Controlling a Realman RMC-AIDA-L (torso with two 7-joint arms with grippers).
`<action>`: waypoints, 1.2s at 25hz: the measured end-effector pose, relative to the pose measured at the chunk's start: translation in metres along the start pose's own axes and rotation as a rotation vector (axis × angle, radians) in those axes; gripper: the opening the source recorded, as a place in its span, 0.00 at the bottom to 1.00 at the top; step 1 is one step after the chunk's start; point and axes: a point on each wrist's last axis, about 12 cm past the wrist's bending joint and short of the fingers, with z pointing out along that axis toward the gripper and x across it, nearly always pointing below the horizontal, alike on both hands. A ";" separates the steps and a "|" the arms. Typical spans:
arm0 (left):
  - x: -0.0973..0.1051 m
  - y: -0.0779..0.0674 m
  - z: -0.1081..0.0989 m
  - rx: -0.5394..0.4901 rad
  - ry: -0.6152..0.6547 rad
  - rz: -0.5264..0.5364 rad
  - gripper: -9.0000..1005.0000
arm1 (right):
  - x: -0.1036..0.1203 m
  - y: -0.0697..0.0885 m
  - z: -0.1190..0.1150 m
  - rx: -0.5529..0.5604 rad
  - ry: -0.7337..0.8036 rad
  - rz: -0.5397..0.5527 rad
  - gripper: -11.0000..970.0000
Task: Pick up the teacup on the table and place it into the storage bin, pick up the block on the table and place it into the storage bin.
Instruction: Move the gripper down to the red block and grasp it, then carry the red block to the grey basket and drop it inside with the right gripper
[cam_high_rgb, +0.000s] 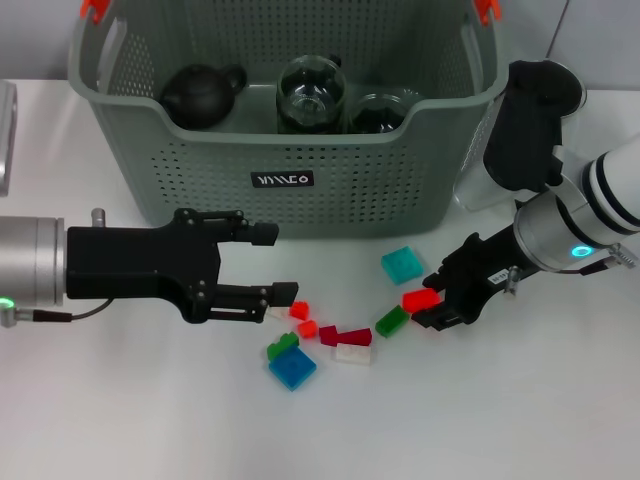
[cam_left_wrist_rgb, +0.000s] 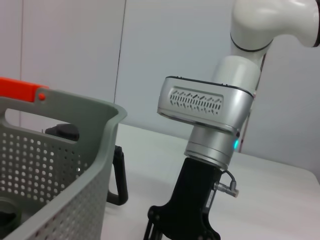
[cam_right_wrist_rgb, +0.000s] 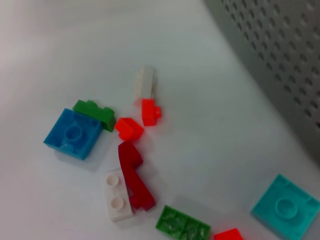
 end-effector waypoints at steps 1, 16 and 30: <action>0.000 0.001 -0.001 -0.004 -0.003 -0.001 0.77 | 0.000 0.000 0.000 -0.001 0.000 -0.001 0.50; 0.000 0.003 -0.003 -0.010 -0.011 -0.013 0.77 | -0.002 0.001 -0.001 -0.016 0.001 0.018 0.23; 0.003 0.000 -0.008 0.011 -0.008 -0.024 0.77 | -0.020 0.012 -0.089 -0.082 -0.094 -0.030 0.22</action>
